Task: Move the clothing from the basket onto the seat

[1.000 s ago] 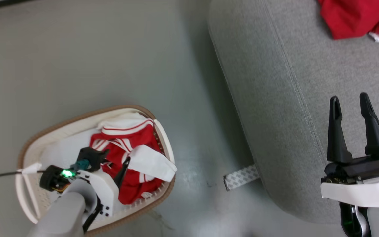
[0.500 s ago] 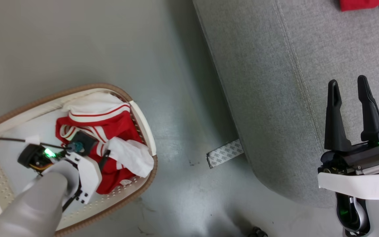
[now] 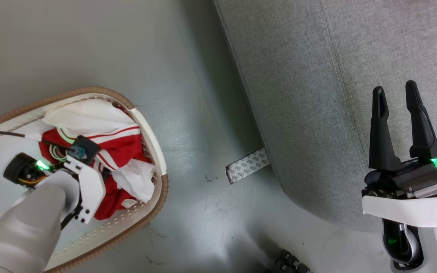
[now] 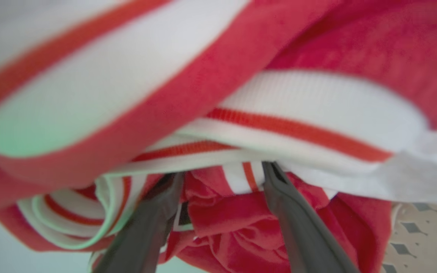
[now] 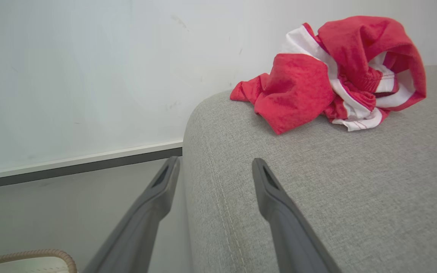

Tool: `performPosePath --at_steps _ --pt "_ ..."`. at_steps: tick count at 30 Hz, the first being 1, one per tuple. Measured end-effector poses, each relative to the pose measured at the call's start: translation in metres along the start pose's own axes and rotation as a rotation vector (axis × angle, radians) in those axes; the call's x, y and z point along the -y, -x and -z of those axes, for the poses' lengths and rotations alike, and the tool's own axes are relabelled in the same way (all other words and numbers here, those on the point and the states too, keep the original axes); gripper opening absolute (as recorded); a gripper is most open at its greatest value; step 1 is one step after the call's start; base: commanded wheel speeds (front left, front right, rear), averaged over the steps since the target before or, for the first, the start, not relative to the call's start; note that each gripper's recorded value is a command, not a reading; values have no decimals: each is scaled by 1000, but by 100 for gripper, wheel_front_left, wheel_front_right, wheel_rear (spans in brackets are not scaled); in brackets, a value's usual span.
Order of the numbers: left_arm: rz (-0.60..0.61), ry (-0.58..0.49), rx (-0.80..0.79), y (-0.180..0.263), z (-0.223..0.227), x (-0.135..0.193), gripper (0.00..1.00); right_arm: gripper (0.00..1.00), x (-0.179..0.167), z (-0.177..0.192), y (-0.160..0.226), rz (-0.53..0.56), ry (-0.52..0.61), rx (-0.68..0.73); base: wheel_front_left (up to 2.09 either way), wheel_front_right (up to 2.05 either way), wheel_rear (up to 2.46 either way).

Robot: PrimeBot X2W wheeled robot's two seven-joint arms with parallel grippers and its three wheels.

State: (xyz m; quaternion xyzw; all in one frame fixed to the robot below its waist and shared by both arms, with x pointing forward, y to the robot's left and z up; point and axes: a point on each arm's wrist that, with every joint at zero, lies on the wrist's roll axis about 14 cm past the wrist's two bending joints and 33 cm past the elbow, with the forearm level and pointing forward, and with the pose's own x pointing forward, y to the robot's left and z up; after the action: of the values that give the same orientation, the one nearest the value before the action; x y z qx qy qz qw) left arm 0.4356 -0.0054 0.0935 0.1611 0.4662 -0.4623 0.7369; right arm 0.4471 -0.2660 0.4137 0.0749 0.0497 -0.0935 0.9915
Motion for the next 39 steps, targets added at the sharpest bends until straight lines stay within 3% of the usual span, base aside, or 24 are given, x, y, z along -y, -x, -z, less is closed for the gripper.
performPosePath --at_steps 1,2,12,19,39 --pt "-1 1 1 0 -1 0 19 100 0 -1 0 1 0 2 0 0 0" --pt "-2 7 4 1 -3 0 0 100 1 -2 0 2 0 4 0 0 0" --pt "-19 28 69 19 -29 4 0 100 -2 -18 4 -7 8 41 0 0 0" --pt "-28 75 147 48 -50 24 0 100 -6 -43 13 -22 29 99 0 0 0" --pt "-154 107 587 200 -159 69 0 100 -37 -105 72 -122 -13 256 0 0 0"
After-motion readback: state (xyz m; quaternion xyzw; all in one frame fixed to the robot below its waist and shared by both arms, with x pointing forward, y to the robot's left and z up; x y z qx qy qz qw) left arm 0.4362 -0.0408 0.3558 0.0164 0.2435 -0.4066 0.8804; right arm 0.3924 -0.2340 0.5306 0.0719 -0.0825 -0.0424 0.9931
